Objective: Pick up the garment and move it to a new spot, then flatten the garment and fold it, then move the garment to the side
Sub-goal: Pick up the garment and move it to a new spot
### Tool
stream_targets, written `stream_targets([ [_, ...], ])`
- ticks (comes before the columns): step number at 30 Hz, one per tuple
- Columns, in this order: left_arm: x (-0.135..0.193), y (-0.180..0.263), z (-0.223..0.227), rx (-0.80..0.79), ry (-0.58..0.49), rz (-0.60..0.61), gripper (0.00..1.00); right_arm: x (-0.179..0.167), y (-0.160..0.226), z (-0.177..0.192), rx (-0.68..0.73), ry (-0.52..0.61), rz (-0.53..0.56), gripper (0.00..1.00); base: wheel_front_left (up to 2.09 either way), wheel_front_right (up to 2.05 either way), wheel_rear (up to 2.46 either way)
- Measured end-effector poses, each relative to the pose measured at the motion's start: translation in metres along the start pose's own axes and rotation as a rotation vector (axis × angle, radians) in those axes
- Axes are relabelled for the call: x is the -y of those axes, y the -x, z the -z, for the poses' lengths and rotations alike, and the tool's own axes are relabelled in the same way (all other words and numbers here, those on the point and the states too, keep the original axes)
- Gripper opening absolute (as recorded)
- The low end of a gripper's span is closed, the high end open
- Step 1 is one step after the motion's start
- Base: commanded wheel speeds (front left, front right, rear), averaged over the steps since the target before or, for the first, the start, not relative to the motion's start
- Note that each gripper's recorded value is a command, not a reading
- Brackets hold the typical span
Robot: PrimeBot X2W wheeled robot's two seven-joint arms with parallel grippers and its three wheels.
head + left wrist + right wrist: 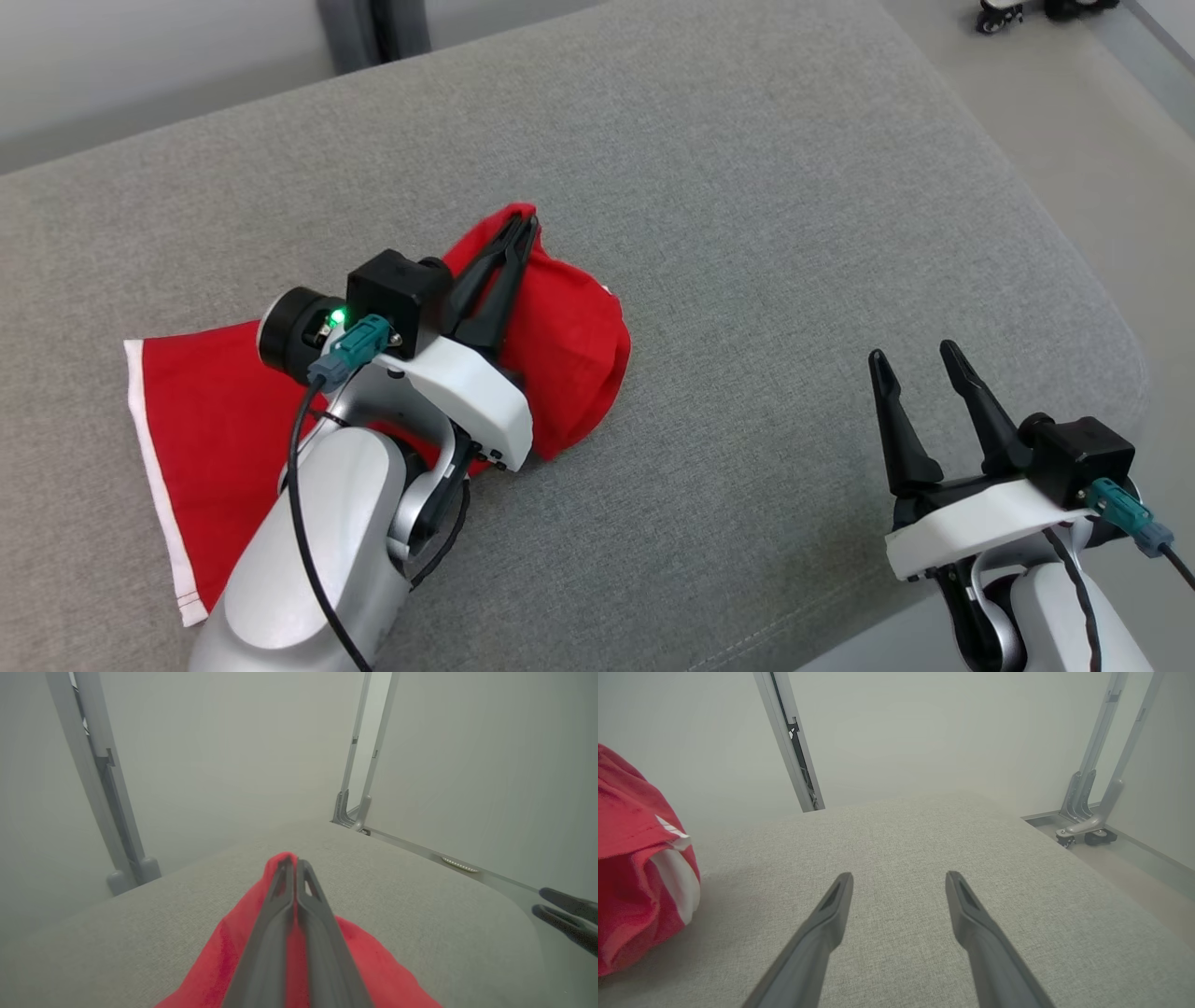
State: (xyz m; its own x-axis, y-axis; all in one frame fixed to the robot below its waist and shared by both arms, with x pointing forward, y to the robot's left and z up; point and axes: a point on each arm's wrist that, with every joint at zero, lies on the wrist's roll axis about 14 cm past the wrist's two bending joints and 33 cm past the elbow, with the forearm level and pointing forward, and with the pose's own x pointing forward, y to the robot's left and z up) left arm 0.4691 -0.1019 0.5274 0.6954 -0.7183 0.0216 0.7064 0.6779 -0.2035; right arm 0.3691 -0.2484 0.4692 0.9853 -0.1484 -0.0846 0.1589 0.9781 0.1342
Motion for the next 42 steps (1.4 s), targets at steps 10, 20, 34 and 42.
stream_targets([
  [10, 0.005, 0.006, 0.061, -0.138, 0.061, 0.026, 1.00, -0.001, -0.011, 0.013, -0.028, 0.000, -0.003, 1.00, 0.00, 0.00, 0.00],
  [20, -0.051, 0.061, 0.031, -0.026, 0.064, -0.222, 1.00, -0.030, -0.027, 0.002, 0.007, 0.008, -0.090, 1.00, 0.00, 0.00, 0.00],
  [34, -0.167, 0.224, -0.015, 0.122, -0.043, -0.775, 1.00, -0.081, -0.029, -0.021, 0.055, 0.035, -0.230, 1.00, 0.00, 0.00, 0.00],
  [42, -0.160, 0.265, -0.022, 0.138, -0.074, -0.828, 1.00, -0.092, -0.018, -0.030, 0.066, 0.047, -0.267, 1.00, 0.00, 0.00, 0.00],
])
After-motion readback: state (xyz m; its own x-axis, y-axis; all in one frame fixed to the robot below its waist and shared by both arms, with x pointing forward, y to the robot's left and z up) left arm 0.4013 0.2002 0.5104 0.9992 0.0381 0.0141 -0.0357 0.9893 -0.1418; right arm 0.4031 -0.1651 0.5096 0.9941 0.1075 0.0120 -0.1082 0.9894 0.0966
